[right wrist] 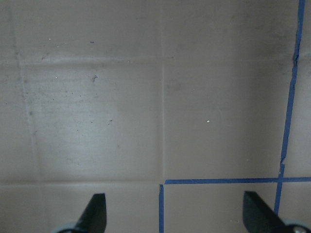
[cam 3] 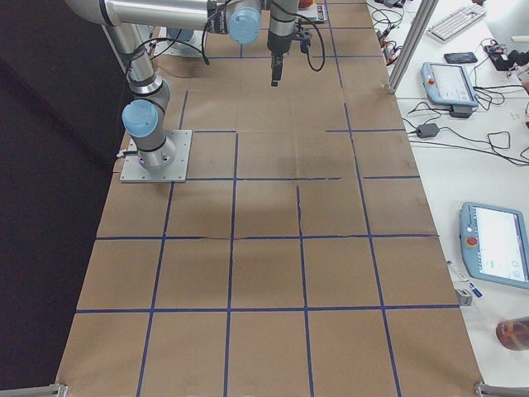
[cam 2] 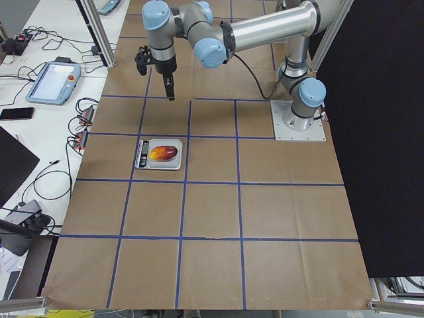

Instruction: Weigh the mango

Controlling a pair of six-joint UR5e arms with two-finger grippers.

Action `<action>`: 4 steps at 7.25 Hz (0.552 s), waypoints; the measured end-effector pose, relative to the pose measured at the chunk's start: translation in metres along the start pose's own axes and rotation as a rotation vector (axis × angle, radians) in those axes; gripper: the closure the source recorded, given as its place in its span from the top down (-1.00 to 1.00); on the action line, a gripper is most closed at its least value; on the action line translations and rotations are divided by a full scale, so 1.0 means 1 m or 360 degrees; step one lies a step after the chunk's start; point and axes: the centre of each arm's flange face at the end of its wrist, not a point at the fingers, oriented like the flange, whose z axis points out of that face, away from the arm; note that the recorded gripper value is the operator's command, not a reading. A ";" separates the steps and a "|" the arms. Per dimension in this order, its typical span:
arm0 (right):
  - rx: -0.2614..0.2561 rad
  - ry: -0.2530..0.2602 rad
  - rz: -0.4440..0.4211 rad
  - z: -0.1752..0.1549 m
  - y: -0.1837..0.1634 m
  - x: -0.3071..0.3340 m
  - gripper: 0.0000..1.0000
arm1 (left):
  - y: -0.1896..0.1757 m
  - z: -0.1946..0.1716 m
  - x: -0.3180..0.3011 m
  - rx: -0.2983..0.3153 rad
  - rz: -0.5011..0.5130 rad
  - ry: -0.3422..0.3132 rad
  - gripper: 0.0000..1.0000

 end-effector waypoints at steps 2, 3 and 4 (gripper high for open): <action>0.0000 0.0000 0.0000 0.000 0.000 0.000 1.00 | 0.025 -0.001 0.059 -0.0018 0.0010 0.0002 0.99; 0.0000 0.0000 0.0000 0.000 0.000 0.000 1.00 | 0.034 0.002 0.081 -0.0029 0.0027 0.0006 0.99; 0.0000 0.0000 0.0000 0.000 0.000 0.000 1.00 | 0.046 0.006 0.106 -0.0045 0.0073 0.0002 0.99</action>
